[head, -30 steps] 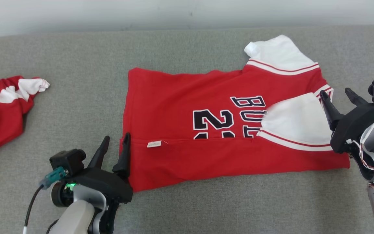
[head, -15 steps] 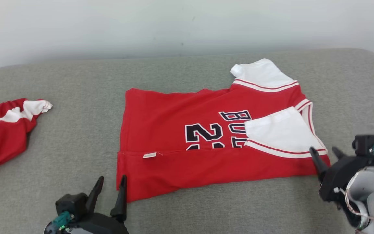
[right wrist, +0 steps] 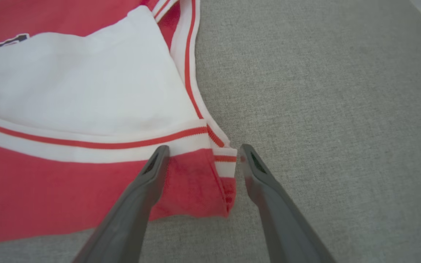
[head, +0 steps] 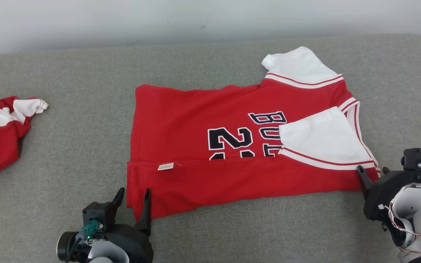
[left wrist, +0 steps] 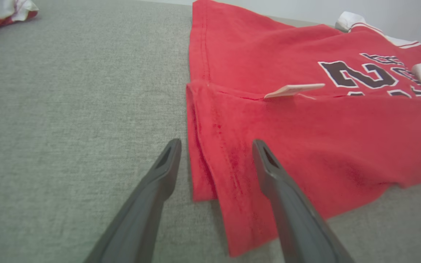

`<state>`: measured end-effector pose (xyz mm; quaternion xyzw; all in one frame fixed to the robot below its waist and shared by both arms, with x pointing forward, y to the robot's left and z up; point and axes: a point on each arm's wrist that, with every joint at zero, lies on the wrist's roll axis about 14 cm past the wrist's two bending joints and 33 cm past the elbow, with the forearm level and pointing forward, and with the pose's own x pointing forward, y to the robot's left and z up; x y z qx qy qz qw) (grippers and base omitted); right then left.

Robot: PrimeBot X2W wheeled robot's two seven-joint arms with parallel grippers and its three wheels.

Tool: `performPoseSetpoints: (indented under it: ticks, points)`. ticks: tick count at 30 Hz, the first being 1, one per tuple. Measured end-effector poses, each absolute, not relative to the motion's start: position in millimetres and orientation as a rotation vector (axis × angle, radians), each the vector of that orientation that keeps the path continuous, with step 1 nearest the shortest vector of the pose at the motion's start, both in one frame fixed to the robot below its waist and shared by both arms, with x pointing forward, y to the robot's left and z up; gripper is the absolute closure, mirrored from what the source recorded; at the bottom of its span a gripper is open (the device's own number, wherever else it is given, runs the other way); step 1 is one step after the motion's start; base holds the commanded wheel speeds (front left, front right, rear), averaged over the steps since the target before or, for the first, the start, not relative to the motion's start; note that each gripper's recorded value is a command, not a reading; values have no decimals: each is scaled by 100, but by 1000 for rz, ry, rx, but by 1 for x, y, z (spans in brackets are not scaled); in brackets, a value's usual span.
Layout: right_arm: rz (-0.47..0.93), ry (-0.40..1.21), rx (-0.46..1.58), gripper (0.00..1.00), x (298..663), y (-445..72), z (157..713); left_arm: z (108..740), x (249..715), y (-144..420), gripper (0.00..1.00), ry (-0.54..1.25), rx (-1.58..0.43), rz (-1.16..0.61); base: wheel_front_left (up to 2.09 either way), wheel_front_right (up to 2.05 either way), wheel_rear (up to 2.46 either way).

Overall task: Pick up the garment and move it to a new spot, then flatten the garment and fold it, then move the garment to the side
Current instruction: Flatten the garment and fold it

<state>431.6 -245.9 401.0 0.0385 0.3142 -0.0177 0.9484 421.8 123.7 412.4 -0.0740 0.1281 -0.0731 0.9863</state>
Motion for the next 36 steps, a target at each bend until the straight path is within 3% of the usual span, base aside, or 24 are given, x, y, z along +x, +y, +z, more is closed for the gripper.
performPoseSetpoints:
  ticks: [8, 9, 10, 11, 12, 13, 21, 36]
  points:
    - [-35, 713, 89, 0, 439, -241, 380, 393, 427, 123, 0, 319, -131, -154, 0, 0, 0]
    - [-33, 716, 92, 0, 439, -239, 377, 391, 427, 123, 74, 326, -129, -158, 0, 0, 0]
    - [-30, 719, 97, 0, 439, -238, 376, 390, 426, 123, 100, 330, -129, -158, 0, 0, 0]
    - [-26, 722, 97, 0, 439, -236, 376, 390, 426, 124, 100, 333, -129, -157, 0, 0, 0]
    - [-22, 717, 94, 69, 439, -236, 377, 389, 426, 124, 100, 337, -132, -158, 0, 0, 0]
    - [-21, 715, 96, 100, 438, -235, 377, 389, 425, 124, 100, 339, -133, -160, 0, 0, 0]
    - [-27, 697, 124, 100, 424, -237, 381, 390, 413, 122, 100, 348, -144, -170, 0, 0, 0]
    - [-61, 657, 177, 100, 362, -246, 393, 391, 359, 132, 100, 367, -183, -119, 0, 0, 0]
